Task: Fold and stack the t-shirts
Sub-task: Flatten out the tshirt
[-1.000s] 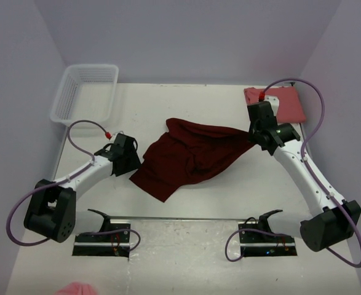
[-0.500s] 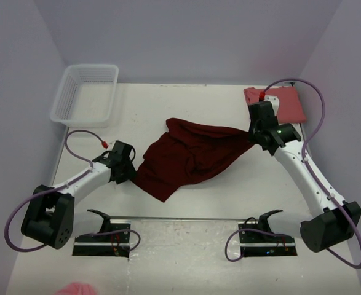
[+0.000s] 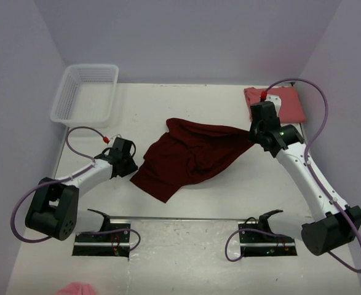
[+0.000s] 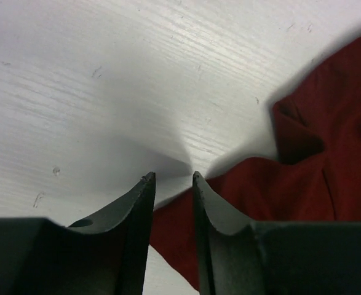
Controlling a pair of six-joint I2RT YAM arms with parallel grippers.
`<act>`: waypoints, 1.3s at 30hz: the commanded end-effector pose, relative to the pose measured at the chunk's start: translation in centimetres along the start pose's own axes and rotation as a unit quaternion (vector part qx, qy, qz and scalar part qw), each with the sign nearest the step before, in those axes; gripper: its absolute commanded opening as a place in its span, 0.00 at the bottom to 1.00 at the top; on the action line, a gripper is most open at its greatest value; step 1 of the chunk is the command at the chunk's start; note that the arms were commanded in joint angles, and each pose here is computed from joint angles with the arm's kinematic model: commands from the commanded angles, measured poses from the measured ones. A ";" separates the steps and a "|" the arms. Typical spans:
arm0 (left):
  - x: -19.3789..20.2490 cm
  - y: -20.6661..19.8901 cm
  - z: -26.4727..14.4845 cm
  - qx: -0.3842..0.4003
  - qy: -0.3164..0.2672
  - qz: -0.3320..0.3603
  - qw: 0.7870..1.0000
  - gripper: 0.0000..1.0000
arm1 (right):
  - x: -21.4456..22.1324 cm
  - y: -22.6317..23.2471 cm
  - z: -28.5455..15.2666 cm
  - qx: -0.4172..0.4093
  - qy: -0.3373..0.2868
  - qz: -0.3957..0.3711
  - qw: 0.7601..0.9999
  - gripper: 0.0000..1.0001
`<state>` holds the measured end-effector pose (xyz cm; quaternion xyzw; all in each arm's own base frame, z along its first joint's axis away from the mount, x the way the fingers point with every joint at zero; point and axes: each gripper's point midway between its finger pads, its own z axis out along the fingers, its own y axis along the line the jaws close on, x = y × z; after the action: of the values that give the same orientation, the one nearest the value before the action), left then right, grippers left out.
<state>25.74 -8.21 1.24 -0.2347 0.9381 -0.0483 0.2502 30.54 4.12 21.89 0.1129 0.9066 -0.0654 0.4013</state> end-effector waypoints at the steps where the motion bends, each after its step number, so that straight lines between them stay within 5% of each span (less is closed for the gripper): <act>1: 4.9 2.9 0.8 -0.030 0.079 0.007 0.996 0.35 | -1.8 0.1 -0.8 -0.010 -0.028 0.010 1.000 0.00; 8: 5.4 3.6 0.0 -0.031 0.077 -0.003 0.997 0.54 | -1.5 0.6 -0.4 -0.016 -0.018 0.008 1.000 0.00; 23: 7.1 7.0 -0.9 -0.133 0.123 0.004 0.983 0.45 | -1.8 1.0 -1.0 -0.037 -0.023 0.011 0.999 0.00; 39: 6.5 4.8 -3.1 -0.130 0.083 0.012 0.988 0.47 | -1.5 2.1 -1.5 -0.075 -0.025 0.011 0.997 0.00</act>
<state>20.79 -7.41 1.10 -0.2530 0.9491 0.0198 0.1866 30.87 6.03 22.15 0.0947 0.9097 -0.0144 0.4041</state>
